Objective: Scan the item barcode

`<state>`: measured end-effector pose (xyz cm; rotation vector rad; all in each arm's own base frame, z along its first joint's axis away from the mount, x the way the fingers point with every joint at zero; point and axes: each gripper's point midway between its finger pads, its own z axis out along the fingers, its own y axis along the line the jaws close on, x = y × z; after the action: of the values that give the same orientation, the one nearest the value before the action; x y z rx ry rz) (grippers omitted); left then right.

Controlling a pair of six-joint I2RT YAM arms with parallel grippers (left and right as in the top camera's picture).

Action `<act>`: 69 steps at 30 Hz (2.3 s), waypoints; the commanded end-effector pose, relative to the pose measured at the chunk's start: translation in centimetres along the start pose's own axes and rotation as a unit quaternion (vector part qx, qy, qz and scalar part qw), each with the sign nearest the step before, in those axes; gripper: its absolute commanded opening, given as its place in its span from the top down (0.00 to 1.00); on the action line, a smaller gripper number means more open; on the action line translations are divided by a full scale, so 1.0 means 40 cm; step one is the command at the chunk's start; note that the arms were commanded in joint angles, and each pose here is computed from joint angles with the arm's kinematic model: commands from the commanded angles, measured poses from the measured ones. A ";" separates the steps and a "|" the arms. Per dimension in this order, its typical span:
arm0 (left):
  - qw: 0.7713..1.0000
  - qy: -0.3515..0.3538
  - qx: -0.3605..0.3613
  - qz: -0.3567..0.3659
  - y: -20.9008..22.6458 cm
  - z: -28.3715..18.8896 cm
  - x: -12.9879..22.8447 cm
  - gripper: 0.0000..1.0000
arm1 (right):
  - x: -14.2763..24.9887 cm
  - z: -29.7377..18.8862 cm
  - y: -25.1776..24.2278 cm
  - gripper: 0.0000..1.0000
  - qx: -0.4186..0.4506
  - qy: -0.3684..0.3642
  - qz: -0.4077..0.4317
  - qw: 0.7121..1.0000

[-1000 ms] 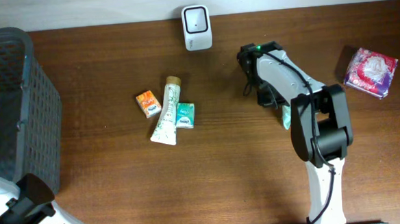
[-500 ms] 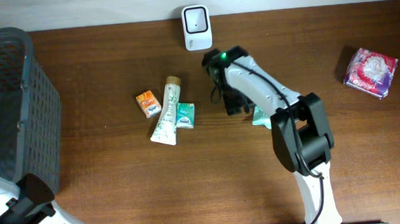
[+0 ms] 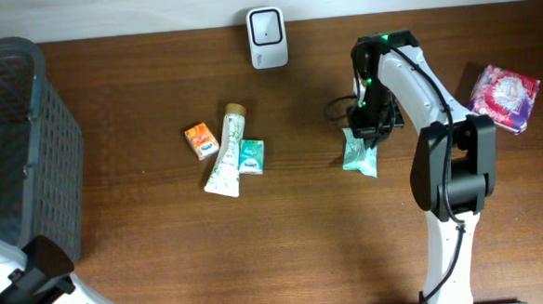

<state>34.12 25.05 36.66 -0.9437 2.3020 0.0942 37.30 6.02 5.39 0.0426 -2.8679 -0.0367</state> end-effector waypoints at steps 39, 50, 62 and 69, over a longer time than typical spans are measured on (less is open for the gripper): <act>1.000 -0.011 0.001 0.006 -0.001 -0.022 -0.004 0.01 | -0.080 -0.092 -0.011 0.31 -0.061 -0.075 0.033 0.995; 1.000 -0.011 0.001 0.006 -0.001 -0.022 -0.004 0.01 | -0.105 -0.067 0.133 0.42 0.226 -0.203 0.070 0.950; 1.000 -0.011 0.001 0.006 -0.001 -0.022 -0.004 0.01 | -0.068 0.146 0.065 0.62 0.294 -0.180 0.052 0.937; 1.000 -0.011 0.001 0.006 -0.001 -0.022 -0.004 0.01 | -0.076 0.042 0.045 0.96 0.286 -0.168 0.067 0.941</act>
<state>34.13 25.05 36.66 -0.9435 2.3017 0.0944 38.64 7.46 2.00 -0.0069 -3.0751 0.9601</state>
